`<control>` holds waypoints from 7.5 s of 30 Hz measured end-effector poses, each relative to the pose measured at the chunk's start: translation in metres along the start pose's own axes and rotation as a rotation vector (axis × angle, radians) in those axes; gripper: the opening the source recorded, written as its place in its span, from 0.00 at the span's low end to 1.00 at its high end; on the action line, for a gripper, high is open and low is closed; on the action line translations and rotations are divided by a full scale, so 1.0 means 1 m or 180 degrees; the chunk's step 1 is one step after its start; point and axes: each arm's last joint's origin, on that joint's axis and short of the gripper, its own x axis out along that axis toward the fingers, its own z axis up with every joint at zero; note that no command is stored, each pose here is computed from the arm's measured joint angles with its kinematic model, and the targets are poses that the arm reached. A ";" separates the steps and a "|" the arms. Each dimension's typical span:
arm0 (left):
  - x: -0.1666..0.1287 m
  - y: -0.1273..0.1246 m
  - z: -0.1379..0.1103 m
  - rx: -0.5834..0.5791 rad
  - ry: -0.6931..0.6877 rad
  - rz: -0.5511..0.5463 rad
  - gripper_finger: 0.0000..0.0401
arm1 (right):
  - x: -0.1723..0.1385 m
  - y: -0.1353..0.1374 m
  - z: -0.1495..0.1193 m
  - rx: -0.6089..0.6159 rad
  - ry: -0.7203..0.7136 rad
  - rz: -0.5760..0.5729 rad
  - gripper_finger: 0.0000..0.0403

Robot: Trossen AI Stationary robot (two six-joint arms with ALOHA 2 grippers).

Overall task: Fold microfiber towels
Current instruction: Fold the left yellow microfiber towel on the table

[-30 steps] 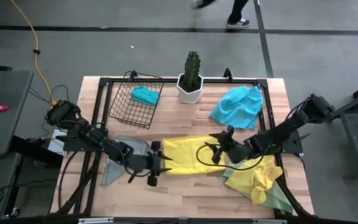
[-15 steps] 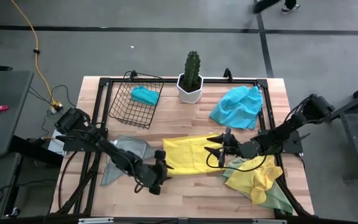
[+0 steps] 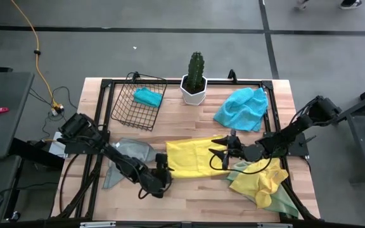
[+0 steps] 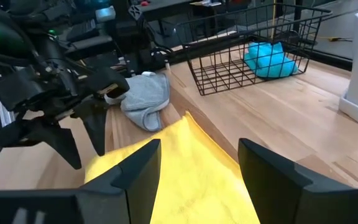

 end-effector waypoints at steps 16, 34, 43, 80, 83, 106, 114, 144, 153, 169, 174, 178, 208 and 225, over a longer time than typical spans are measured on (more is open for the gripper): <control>0.010 0.013 0.025 -0.0134 -0.0542 -0.0741 0.43 | 0.000 -0.001 -0.001 0.0017 0.0040 -0.0011 0.51; 0.051 0.001 -0.007 -0.0261 -0.0267 -0.0250 0.43 | 0.002 -0.003 -0.001 0.0090 0.0051 -0.0043 0.51; 0.044 0.023 -0.009 0.0250 0.0138 -0.0005 0.43 | 0.002 -0.004 -0.003 0.0089 0.0081 -0.0066 0.51; -0.015 0.043 -0.003 -0.0798 -0.1419 -0.0879 0.43 | 0.001 -0.003 -0.002 0.0127 0.0081 -0.0040 0.51; -0.017 0.046 -0.010 -0.1024 -0.1406 -0.0903 0.43 | 0.002 -0.003 -0.002 0.0126 0.0083 -0.0042 0.51; -0.018 0.026 -0.036 -0.0311 -0.0287 -0.0273 0.43 | 0.002 -0.005 -0.004 0.0217 0.0135 -0.0090 0.51; -0.016 0.025 -0.034 -0.0129 -0.0330 -0.0117 0.43 | 0.002 -0.004 -0.006 0.0208 0.0215 0.0002 0.51; 0.011 0.012 -0.054 -0.0219 -0.0249 0.0239 0.43 | 0.011 0.078 -0.011 -0.1020 0.2836 0.0387 0.51; 0.011 0.011 -0.054 -0.0245 -0.0247 0.0227 0.43 | 0.013 0.082 -0.033 -0.1208 0.3242 -0.0314 0.47; 0.011 0.011 -0.054 -0.0357 -0.0223 0.0155 0.43 | 0.006 0.087 -0.046 -0.0995 0.3414 -0.0384 0.34; 0.011 0.011 -0.055 -0.0378 -0.0172 0.0133 0.37 | 0.008 0.086 -0.054 -0.1064 0.3451 -0.0446 0.28; 0.011 0.011 -0.056 -0.0377 -0.0140 0.0064 0.24 | 0.009 0.087 -0.055 -0.1027 0.3427 -0.0489 0.14; -0.029 0.027 0.018 -0.0943 0.0020 0.0165 0.00 | -0.022 0.078 0.025 -0.0685 0.2962 -0.0085 0.00; -0.002 0.073 0.006 -0.1107 0.0387 0.0907 0.00 | -0.009 0.034 0.010 -0.0449 0.2863 -0.1269 0.00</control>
